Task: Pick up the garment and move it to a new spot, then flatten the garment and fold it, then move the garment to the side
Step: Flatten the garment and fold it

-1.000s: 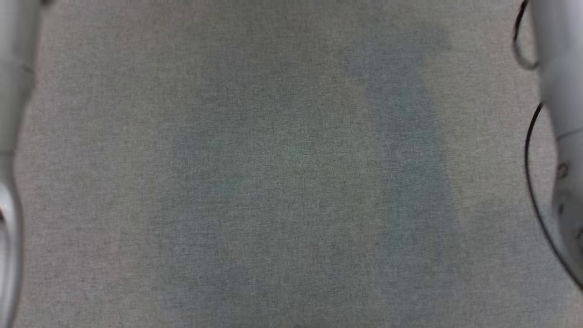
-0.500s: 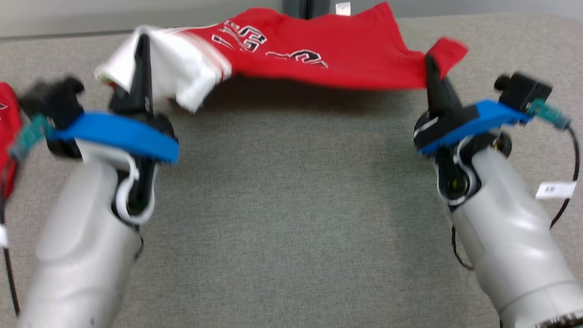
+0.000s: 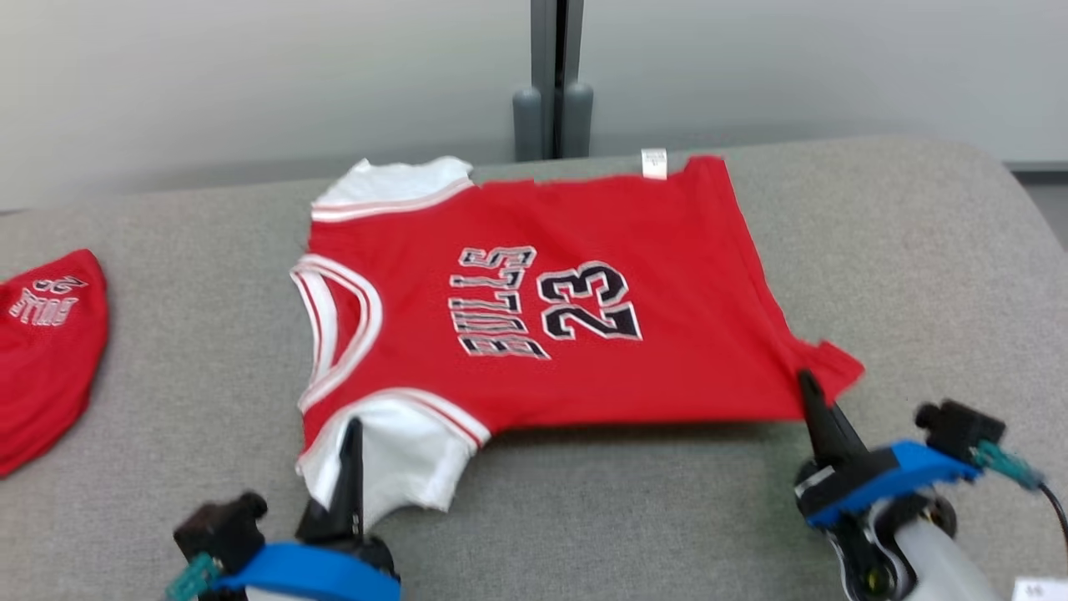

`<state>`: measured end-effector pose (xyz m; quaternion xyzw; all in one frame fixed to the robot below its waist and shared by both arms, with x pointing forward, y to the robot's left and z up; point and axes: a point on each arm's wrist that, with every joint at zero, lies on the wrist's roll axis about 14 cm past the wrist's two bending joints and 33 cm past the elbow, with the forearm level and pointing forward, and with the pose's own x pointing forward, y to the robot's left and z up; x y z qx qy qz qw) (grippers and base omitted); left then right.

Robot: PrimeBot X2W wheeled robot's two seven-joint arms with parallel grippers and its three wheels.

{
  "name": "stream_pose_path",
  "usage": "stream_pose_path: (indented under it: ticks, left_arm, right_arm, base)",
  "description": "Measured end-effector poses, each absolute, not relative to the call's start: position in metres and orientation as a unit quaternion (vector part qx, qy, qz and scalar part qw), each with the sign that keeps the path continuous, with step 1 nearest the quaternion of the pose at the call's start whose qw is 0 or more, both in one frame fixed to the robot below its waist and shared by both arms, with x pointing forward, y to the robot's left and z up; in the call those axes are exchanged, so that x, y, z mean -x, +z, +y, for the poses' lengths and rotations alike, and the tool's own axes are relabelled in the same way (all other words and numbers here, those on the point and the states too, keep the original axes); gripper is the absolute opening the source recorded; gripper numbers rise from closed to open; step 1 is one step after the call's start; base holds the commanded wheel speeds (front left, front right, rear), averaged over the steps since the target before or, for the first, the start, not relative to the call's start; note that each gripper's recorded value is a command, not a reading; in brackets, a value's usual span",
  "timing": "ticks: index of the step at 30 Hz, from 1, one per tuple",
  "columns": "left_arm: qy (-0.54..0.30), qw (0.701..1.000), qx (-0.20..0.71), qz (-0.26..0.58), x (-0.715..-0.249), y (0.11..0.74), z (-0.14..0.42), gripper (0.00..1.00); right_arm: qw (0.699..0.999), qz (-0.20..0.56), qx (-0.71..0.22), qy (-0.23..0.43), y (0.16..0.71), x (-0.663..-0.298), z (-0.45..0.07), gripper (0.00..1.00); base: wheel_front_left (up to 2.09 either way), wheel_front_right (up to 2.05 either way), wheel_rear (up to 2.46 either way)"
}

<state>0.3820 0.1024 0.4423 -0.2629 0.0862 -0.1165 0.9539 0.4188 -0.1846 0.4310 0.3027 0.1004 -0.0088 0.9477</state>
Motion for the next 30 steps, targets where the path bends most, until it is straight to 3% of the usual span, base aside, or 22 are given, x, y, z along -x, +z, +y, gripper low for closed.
stream_pose_path:
  ticks: [8,13,30]
  left_arm:
    - [-0.12,0.949,0.268,0.118,-0.324,0.43,0.098,0.0]
    - [-0.121,0.943,0.274,0.148,-0.307,0.419,0.093,0.0]
    - [-0.15,0.938,0.279,0.144,-0.34,0.437,0.091,0.0]
  right_arm:
    - [0.936,0.121,-0.326,-0.055,0.405,-0.352,-0.206,0.0]
    - [0.93,0.127,-0.334,-0.083,0.394,-0.331,-0.22,0.0]
    - [0.934,0.131,-0.327,-0.058,0.407,-0.368,-0.208,0.0]
  base:
    - [0.0,0.0,0.0]
    - [0.0,0.0,0.0]
    - [0.0,0.0,0.0]
